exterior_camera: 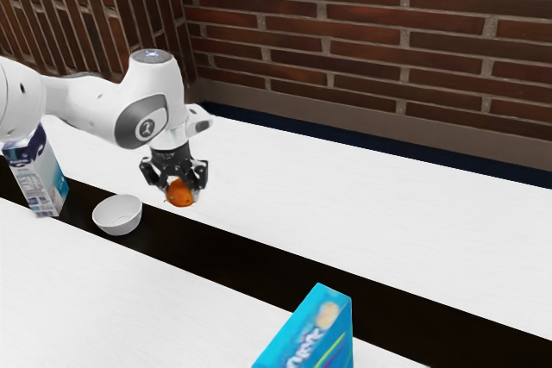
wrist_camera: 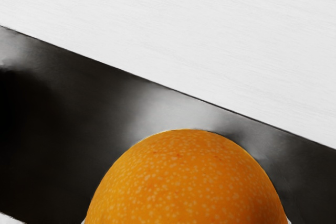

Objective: Place the pear in the bowl.

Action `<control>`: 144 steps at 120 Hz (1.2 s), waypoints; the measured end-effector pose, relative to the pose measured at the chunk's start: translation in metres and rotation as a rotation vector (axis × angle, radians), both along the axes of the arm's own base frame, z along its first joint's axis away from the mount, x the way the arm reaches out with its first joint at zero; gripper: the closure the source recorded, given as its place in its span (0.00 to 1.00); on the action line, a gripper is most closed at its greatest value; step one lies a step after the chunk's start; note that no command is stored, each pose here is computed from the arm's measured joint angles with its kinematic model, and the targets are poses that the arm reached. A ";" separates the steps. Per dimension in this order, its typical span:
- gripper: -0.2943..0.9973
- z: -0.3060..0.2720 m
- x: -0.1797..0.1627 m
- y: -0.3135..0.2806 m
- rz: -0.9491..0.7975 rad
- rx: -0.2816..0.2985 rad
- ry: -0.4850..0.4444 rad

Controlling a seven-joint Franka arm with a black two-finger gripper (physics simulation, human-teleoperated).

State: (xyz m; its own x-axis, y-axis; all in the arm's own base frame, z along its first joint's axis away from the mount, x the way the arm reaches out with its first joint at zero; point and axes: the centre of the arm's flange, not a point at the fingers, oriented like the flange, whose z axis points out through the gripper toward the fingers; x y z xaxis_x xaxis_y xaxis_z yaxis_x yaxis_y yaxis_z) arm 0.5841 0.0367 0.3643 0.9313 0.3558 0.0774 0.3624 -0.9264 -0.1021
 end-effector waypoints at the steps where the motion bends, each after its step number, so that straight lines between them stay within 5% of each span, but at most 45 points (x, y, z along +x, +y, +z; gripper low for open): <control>1: 0.62 -0.001 -0.001 0.004 0.007 0.000 0.003; 55: 0.60 -0.006 -0.028 0.132 0.200 0.003 0.041; 102: 0.57 -0.039 -0.022 0.177 0.249 -0.008 0.078; 144: 0.33 -0.038 -0.020 0.171 0.230 -0.038 0.073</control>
